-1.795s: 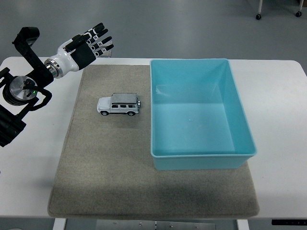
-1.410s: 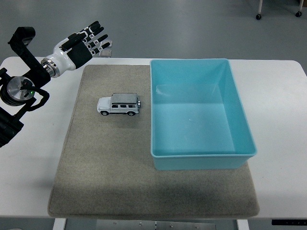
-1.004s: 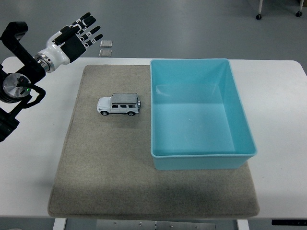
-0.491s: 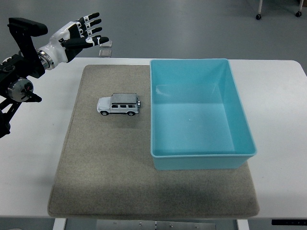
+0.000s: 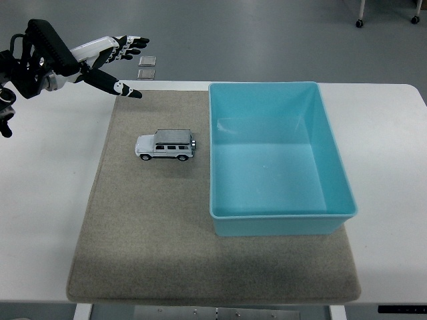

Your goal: Left hand put the white car in the blue box

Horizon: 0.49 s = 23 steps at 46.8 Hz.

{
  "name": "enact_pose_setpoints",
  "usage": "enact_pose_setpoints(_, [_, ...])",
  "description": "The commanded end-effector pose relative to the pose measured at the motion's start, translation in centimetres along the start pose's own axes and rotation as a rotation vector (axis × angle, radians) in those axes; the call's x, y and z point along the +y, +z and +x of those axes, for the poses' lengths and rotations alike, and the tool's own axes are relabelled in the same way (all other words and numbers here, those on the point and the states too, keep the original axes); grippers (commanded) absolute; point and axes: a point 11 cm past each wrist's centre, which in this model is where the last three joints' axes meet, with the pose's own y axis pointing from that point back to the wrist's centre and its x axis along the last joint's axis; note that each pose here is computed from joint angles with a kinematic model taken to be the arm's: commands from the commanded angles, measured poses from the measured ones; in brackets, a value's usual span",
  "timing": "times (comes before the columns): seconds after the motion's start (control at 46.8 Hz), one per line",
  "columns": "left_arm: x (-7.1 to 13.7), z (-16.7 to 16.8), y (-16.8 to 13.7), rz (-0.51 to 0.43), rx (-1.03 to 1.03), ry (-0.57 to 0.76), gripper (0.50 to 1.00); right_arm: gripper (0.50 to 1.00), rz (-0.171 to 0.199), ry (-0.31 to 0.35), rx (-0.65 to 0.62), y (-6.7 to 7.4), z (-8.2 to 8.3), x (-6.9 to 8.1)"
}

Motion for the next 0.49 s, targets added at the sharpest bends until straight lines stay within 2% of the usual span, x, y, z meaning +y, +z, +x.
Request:
enact_pose_setpoints(0.0, [0.3, -0.3, 0.3, 0.005, -0.054, -0.033, 0.996, 0.936, 0.0, 0.0, 0.001, 0.0, 0.0, 0.0])
enact_pose_setpoints(0.256, [1.9, -2.2, 1.7, -0.006, -0.3, -0.158, 0.996, 0.936, 0.0, 0.0, -0.001, 0.0, 0.0, 0.0])
enact_pose_setpoints(0.47, [1.6, -4.9, 1.8, -0.016, -0.369, -0.25, 0.994, 0.936, 0.0, 0.0, -0.001, 0.0, 0.0, 0.0])
